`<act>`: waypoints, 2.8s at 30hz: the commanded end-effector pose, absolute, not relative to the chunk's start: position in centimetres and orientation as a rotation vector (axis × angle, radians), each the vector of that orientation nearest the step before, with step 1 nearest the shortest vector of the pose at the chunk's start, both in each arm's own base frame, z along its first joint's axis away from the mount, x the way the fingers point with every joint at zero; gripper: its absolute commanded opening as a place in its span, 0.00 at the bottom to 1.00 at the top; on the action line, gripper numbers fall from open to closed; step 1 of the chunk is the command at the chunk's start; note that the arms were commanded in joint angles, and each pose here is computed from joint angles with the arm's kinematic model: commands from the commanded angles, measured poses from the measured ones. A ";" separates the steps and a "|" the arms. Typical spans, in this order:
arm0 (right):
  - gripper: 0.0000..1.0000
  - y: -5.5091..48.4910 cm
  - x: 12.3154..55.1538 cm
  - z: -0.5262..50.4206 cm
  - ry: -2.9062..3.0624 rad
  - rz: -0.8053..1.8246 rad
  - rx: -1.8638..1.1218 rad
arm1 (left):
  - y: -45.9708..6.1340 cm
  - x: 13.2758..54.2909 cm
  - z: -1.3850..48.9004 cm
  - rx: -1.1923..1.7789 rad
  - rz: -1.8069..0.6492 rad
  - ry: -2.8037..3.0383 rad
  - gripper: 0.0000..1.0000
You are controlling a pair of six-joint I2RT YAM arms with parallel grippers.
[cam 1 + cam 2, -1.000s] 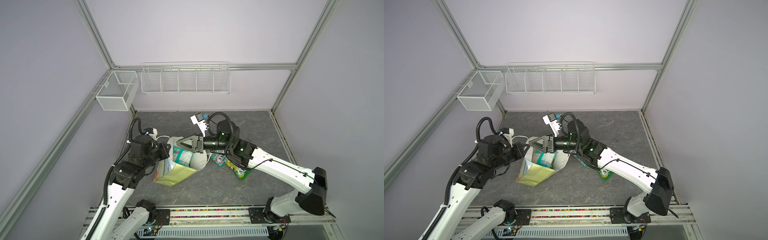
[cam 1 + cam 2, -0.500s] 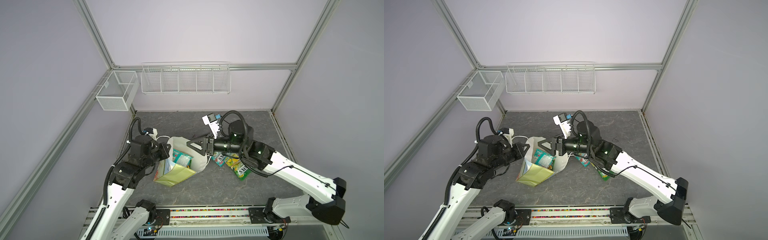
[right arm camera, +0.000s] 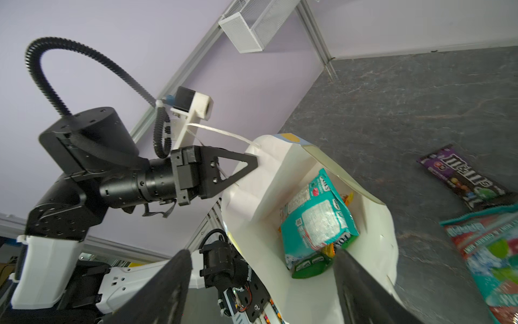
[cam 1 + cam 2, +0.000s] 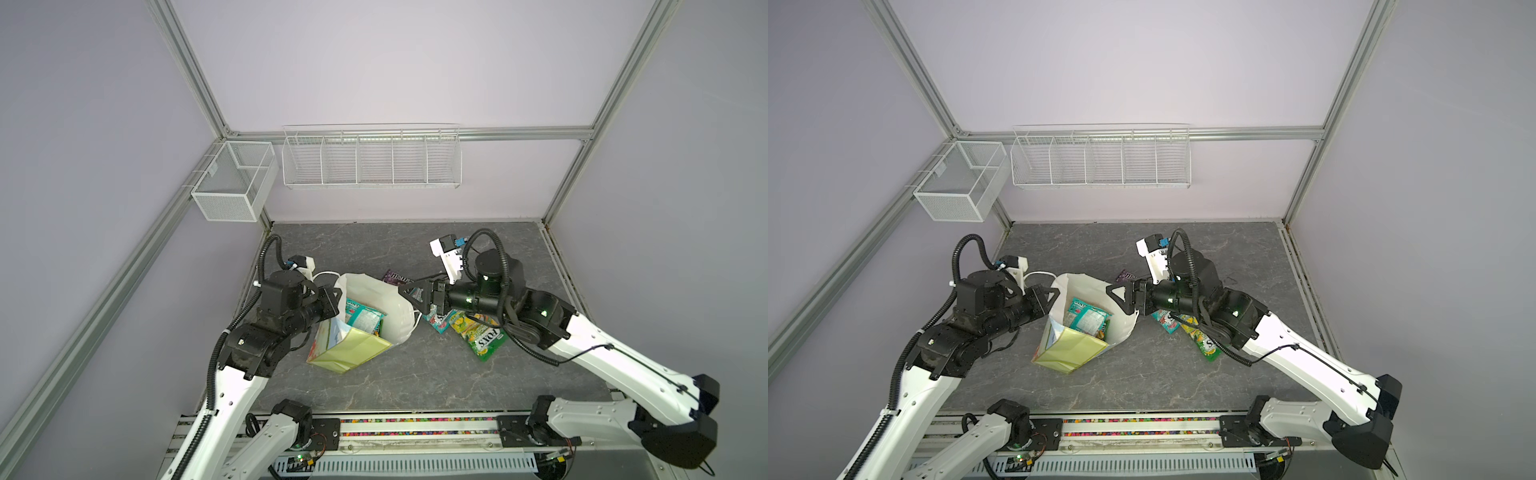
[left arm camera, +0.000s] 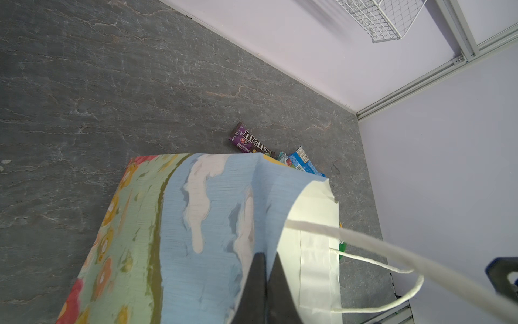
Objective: Place the snacks into the paper bag
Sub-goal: Place the snack in the paper bag, then place the paper bag at the center of the table.
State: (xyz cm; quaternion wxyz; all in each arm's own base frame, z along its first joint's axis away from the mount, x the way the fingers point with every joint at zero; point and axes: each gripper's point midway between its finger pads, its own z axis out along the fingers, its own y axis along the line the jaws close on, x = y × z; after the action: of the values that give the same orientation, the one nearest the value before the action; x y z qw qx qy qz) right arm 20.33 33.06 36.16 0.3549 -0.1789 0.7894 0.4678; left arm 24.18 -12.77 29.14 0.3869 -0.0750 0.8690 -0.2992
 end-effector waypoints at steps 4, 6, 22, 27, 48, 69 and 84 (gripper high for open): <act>0.86 29.8 21.0 33.8 2.099 1.067 -0.394 | -13.0 24.5 30.9 -0.177 -0.786 2.150 0.00; 0.86 29.0 21.0 33.1 2.118 1.042 -0.373 | -13.0 24.5 30.8 -0.177 -0.786 2.153 0.00; 0.83 26.9 20.4 28.6 2.222 0.993 -0.336 | -13.1 24.6 30.6 -0.187 -0.793 2.156 0.00; 0.80 27.2 20.4 28.1 2.230 1.013 -0.335 | -13.2 24.6 30.6 -0.189 -0.805 2.154 0.00; 0.28 30.4 21.6 27.4 2.229 1.069 -0.427 | -13.3 24.6 30.4 -0.187 -0.807 2.160 0.00; 0.07 31.5 20.7 35.9 2.001 1.202 -0.538 | -13.6 25.0 30.9 -0.181 -0.816 2.154 0.00; 0.07 32.2 21.0 32.0 2.094 1.202 -0.525 | -13.6 25.9 27.5 -0.189 -0.745 2.235 0.00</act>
State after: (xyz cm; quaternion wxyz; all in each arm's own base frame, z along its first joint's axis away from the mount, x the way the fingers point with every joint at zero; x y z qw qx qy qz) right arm 21.17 32.16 31.83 0.3314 -0.1985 0.8043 0.4515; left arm 25.56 -13.41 27.02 0.3680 -0.0799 0.8797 -0.2905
